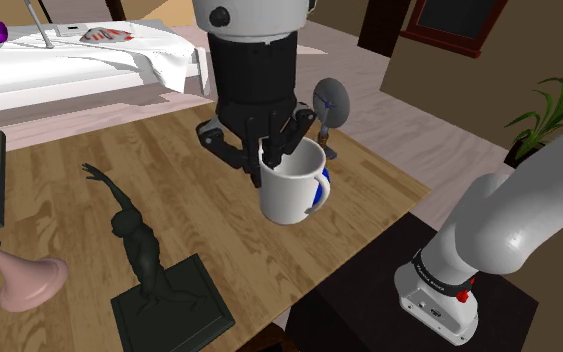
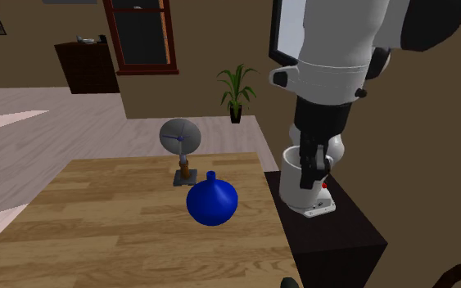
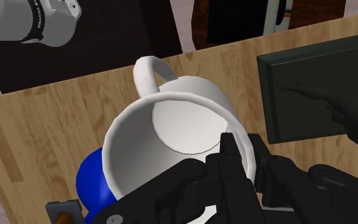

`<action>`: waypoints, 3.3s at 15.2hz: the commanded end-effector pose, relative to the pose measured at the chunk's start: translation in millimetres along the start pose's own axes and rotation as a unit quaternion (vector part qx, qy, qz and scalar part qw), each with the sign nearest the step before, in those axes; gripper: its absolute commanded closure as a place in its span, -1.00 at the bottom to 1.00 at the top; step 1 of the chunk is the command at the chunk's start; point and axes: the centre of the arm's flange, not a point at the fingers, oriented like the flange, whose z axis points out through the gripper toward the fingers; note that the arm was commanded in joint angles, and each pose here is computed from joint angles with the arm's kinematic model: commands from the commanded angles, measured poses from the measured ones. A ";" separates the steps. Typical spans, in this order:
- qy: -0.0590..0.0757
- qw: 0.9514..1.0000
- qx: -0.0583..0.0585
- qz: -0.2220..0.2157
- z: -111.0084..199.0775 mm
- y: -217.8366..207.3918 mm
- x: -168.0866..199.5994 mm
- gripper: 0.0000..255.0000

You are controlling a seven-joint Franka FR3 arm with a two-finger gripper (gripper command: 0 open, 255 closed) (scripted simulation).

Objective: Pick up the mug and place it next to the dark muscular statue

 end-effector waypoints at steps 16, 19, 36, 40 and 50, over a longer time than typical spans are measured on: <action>0.000 1.000 0.000 0.000 90.0 -5.4 1.3 1.00; 0.000 1.000 0.000 0.000 105.8 -6.5 1.6 1.00; 0.000 1.000 0.000 0.000 195.3 -12.5 3.1 1.00; 0.000 1.000 0.000 0.000 216.4 -13.9 3.4 1.00; 0.000 1.000 0.000 0.000 269.0 -17.5 4.3 1.00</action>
